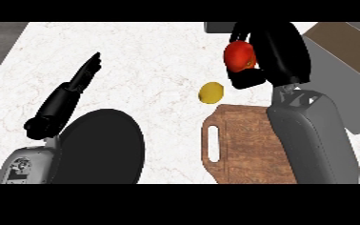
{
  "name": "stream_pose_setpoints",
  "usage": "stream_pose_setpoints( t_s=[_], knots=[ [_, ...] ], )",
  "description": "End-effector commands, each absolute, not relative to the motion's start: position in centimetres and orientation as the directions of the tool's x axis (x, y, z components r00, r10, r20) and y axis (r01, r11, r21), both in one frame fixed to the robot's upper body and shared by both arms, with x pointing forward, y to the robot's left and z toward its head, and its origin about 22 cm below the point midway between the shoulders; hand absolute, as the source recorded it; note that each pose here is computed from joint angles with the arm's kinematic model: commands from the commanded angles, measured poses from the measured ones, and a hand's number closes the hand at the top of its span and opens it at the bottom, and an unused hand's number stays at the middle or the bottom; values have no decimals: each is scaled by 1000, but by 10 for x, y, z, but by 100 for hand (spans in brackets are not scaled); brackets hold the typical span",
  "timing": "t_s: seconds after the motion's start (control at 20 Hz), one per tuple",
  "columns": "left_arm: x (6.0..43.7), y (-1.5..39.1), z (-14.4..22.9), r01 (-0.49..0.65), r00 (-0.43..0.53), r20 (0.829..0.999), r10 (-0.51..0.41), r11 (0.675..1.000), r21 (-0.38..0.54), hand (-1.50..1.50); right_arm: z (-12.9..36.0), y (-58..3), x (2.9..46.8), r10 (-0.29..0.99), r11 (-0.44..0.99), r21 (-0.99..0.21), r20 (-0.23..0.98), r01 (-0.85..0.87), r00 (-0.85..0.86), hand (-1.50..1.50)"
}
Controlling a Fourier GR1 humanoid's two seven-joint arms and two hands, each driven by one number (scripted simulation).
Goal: Pick the tomato from the cutting board and place it in the cardboard box
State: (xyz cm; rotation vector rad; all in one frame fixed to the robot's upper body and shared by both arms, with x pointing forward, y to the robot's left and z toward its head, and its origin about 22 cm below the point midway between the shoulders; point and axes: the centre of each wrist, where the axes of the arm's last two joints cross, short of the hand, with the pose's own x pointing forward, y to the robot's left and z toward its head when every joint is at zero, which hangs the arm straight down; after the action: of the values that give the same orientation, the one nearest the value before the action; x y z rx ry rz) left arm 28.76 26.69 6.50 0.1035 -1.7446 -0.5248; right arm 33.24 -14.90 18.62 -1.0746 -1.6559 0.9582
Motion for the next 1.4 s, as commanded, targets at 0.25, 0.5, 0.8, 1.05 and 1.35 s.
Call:
stream_pose_setpoints(
  t_s=[0.25,0.5,0.8,1.05,1.35],
  knots=[
    [292,265,56,228,-255,904,-344,887,402,0,229,-227,354,893,379,-816,446,436,57,150],
    [294,262,61,201,-265,902,-342,895,398,0,230,-276,383,869,371,-811,475,452,140,150],
    [293,263,69,223,-257,907,-333,893,391,0,220,-353,386,922,238,-941,297,242,247,150],
    [294,265,68,208,-269,892,-364,882,423,0,206,-399,386,896,312,-950,293,-3,334,150],
    [298,258,75,236,-282,900,-332,885,400,0,181,-438,385,910,285,-941,205,-183,359,150]
  ],
)
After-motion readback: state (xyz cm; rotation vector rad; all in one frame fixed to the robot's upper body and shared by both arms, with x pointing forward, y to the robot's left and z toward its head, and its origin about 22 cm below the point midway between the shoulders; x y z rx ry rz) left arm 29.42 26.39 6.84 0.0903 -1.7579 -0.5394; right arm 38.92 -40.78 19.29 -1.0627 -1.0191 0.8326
